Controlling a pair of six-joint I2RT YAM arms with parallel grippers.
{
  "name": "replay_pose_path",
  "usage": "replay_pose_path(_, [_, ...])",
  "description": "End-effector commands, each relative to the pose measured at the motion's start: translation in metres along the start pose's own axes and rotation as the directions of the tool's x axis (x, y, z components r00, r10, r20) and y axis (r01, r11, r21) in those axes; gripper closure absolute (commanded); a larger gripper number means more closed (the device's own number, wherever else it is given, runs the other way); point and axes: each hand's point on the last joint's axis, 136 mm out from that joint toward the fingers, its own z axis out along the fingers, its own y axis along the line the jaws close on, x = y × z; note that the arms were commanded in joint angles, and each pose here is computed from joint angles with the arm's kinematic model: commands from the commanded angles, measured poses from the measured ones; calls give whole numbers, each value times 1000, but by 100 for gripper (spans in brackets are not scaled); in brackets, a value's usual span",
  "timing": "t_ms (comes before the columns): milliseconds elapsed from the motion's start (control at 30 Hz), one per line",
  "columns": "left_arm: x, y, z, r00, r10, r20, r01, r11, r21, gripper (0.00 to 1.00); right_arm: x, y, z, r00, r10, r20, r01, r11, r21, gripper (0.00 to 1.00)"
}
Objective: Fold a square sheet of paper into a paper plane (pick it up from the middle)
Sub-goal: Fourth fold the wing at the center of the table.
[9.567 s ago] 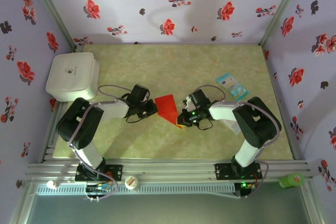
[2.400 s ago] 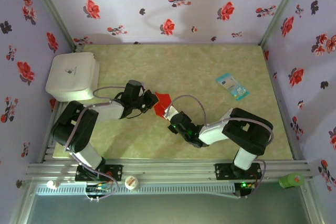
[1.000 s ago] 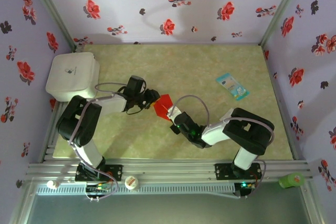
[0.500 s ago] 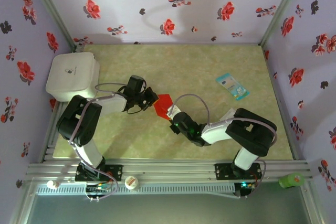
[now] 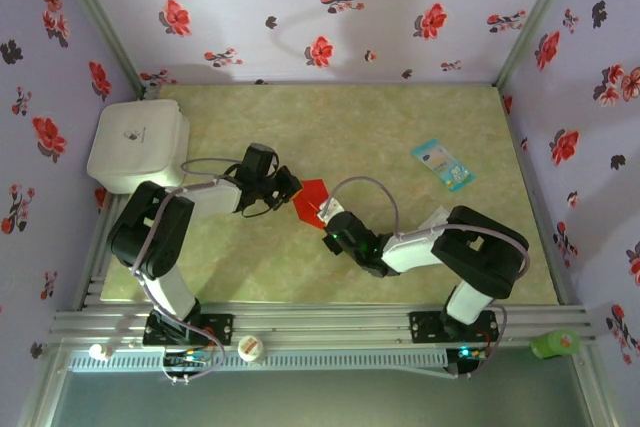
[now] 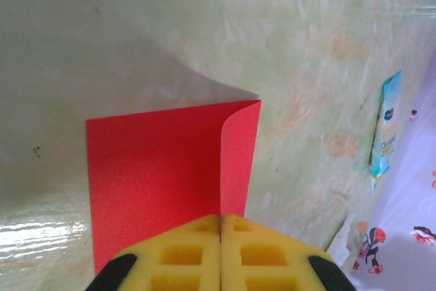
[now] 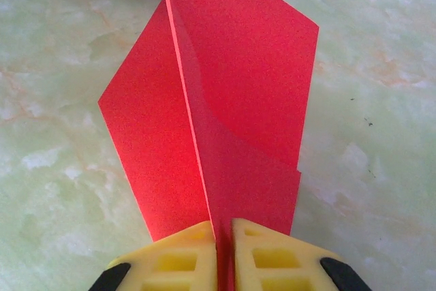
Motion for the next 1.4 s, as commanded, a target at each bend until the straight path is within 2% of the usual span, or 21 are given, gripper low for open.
replay_pose_path(0, [-2, -7, -5, 1000, -3, 15, 3, 1000, 24, 88, -10, -2, -1, 998, 54, 17, -54, 999, -3, 90])
replay_pose_path(133, [-4, -7, -11, 999, 4, 34, -5, 1000, 16, 72, -9, -4, 0, 995, 101, 20, -101, 995, -7, 93])
replay_pose_path(267, [-7, -8, -21, 998, 32, 61, -32, 999, -4, 62, -11, -3, 1, 985, 173, 27, -172, 984, -41, 94])
replay_pose_path(567, [-5, -5, -41, 995, 55, 88, -53, 998, -29, 58, -15, -7, 4, 986, 166, 16, -165, 986, -13, 94])
replay_pose_path(767, [-7, -23, -58, 987, 121, 105, -121, 993, -10, 55, -22, -8, 0, 984, 176, 17, -176, 984, -12, 95])
replay_pose_path(1033, [-6, -33, -63, 983, 148, 110, -149, 989, 3, 55, -16, -18, -4, 994, 111, -13, -111, 994, 15, 95])
replay_pose_path(1167, [-2, -36, -65, 982, 159, 102, -161, 987, 11, 54, -15, -19, -8, 991, 134, -22, -134, 991, -10, 95])
replay_pose_path(1367, [-5, -37, -75, 976, 163, 146, -167, 986, 17, 54, -11, -19, -10, 990, 140, -32, -141, 990, -18, 95])
